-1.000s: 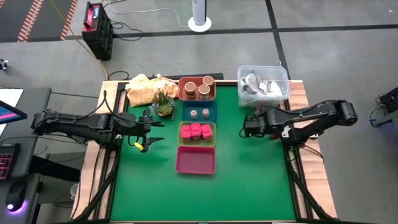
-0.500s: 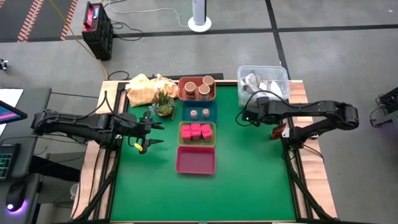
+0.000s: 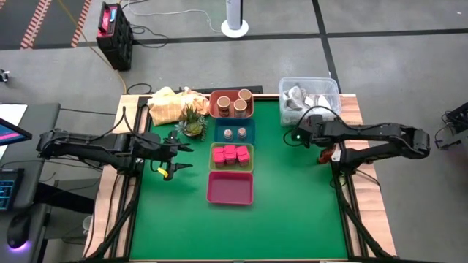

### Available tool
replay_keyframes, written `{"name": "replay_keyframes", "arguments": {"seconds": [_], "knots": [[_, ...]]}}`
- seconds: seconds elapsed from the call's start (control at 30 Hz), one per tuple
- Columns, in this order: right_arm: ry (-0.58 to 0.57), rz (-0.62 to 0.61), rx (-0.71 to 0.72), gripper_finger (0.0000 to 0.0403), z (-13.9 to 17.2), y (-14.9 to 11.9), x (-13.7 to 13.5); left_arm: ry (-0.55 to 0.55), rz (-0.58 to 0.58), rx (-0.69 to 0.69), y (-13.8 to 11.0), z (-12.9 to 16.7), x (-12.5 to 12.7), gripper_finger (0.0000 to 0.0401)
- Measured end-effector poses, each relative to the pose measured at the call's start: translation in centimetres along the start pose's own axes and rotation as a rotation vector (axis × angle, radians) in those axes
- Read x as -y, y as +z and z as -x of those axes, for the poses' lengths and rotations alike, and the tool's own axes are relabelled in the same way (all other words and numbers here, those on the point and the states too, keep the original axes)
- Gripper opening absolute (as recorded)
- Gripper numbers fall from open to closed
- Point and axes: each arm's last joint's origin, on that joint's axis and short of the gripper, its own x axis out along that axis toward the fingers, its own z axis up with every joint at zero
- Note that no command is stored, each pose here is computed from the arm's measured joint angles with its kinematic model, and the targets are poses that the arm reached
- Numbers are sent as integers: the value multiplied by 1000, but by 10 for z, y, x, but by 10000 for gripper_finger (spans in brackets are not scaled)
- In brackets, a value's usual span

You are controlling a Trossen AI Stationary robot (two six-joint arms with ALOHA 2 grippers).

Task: Sort spices by type
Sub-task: Put the red spice can into the yellow bin

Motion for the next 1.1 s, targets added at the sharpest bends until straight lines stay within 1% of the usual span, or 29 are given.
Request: {"name": "replay_keyframes", "arguments": {"seconds": [0.17,0.27,0.37,0.57,0.6,0.77,0.83,0.97,1.03,1.1], "knots": [[37,4,33,394,-11,5,-2,0,3,8,1,0,0,256],[54,-5,24,376,-18,7,-2,0,11,6,1,0,0,256],[51,7,-7,338,-22,5,-2,0,12,2,0,0,0,256],[62,57,-18,241,-21,-2,-8,2,9,2,0,0,0,256],[71,66,-22,229,-20,-4,-9,2,9,2,0,0,0,256],[140,109,-53,228,-11,-16,-16,3,14,1,0,0,0,256],[190,137,-59,228,-5,-23,-20,3,16,1,0,0,0,256],[379,233,-62,236,19,-34,-40,5,26,1,0,0,0,256],[467,273,-40,242,37,-34,-50,5,28,2,0,0,0,256],[528,270,-19,241,55,-28,-60,6,38,6,1,0,0,256]]}}
